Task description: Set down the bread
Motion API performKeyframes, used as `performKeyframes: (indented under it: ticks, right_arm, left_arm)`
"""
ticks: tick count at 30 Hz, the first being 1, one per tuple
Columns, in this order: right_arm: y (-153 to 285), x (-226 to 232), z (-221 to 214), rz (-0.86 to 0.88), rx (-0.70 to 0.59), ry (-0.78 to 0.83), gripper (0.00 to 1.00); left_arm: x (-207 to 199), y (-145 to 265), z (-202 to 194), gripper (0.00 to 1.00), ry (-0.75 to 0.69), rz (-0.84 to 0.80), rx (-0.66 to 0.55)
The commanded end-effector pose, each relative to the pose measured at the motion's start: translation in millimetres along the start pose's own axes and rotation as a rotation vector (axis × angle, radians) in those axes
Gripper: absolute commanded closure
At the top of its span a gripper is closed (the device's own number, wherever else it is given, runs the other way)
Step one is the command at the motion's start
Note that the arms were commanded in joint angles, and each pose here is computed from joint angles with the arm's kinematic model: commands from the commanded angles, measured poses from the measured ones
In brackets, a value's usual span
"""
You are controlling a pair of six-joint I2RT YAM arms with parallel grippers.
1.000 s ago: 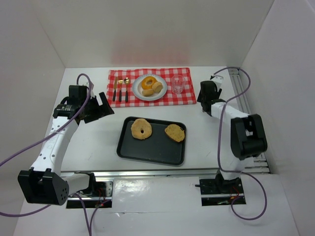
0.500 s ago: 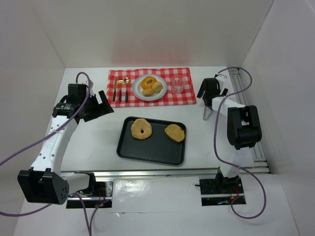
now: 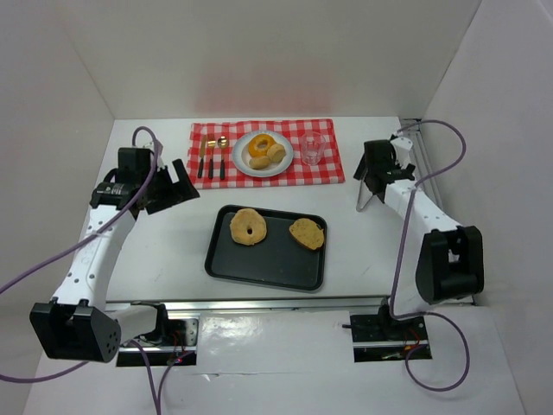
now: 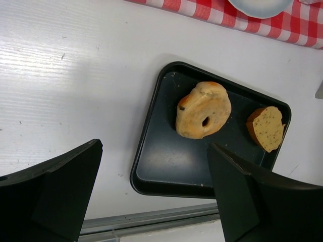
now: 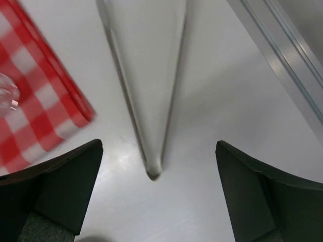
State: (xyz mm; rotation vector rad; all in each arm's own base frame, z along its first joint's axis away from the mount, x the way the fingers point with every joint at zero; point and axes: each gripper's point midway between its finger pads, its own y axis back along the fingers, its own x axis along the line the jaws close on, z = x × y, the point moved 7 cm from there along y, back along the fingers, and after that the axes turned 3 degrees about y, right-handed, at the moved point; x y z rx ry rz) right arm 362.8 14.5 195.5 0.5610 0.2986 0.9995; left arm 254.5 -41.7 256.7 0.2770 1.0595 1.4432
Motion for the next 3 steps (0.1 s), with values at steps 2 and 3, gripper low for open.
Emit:
performKeyframes:
  ticks: [2,3]
  right_arm:
    - [5.3,-24.8,-40.7,-0.078,0.090,0.042,0.02]
    - [6.7,-27.2,-43.9,-0.080,0.094,0.044,0.02]
  left_arm:
    - [-7.8,12.4,8.2,0.01,-0.033,-0.054,-0.043]
    - [-6.4,10.7,5.9,0.01,-0.031,-0.050,-0.035]
